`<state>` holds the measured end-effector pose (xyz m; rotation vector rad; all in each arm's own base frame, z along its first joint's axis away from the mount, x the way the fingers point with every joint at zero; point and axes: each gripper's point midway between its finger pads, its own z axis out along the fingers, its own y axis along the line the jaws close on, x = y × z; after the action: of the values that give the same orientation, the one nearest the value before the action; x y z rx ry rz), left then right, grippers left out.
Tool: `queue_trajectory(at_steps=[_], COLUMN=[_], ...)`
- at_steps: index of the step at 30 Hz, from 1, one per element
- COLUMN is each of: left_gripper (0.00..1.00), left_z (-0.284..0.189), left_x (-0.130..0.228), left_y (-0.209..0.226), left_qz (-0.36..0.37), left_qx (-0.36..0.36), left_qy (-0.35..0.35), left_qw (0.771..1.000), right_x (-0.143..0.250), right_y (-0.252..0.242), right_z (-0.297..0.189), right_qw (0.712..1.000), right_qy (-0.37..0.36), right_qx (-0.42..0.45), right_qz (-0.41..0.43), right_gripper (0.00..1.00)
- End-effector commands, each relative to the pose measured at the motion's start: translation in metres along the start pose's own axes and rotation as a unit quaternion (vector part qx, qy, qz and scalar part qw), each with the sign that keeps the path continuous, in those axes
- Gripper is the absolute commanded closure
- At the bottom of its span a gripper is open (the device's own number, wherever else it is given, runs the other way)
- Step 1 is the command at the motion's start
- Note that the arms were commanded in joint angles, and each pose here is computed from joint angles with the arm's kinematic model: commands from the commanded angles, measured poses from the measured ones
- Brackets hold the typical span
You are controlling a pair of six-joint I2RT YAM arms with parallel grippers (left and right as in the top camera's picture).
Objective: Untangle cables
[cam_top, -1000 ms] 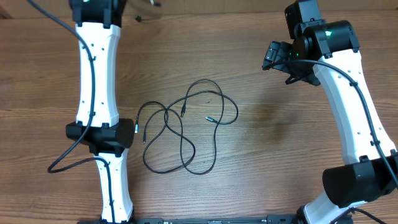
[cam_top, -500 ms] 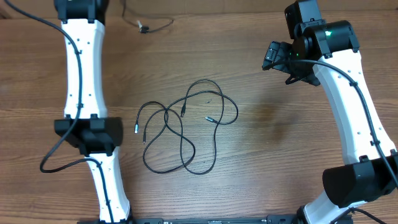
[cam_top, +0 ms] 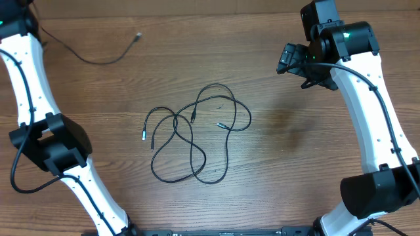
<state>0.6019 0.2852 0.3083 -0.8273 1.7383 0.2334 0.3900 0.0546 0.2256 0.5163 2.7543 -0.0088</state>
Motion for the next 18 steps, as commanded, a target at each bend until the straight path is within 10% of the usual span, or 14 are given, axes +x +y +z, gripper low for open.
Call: queue_trajectory(at_steps=[1, 3, 5, 18], left_gripper=[0.43, 0.12, 0.03, 0.18], left_z=[0.016, 0.02, 0.023, 0.004], left_x=[0.04, 0.06, 0.084, 0.186], left_y=[0.015, 0.019, 0.017, 0.019], left_qz=[0.023, 0.028, 0.032, 0.067], left_qx=[-0.005, -0.003, 0.014, 0.034], left_qy=[0.048, 0.075, 0.109, 0.271], left_qw=[0.999, 0.997, 0.993, 0.96], right_x=[-0.005, -0.005, -0.005, -0.005], right_y=[-0.002, -0.002, -0.002, -0.002], right_z=[-0.003, -0.003, -0.003, -0.003], right_qw=[1.0, 1.0, 1.0, 1.0], right_qy=[-0.01, -0.01, -0.01, -0.01], right_qx=[0.003, 0.003, 0.003, 0.002], right_qz=[0.006, 0.006, 0.006, 0.006], right_gripper=[0.0, 0.0, 0.0, 0.0])
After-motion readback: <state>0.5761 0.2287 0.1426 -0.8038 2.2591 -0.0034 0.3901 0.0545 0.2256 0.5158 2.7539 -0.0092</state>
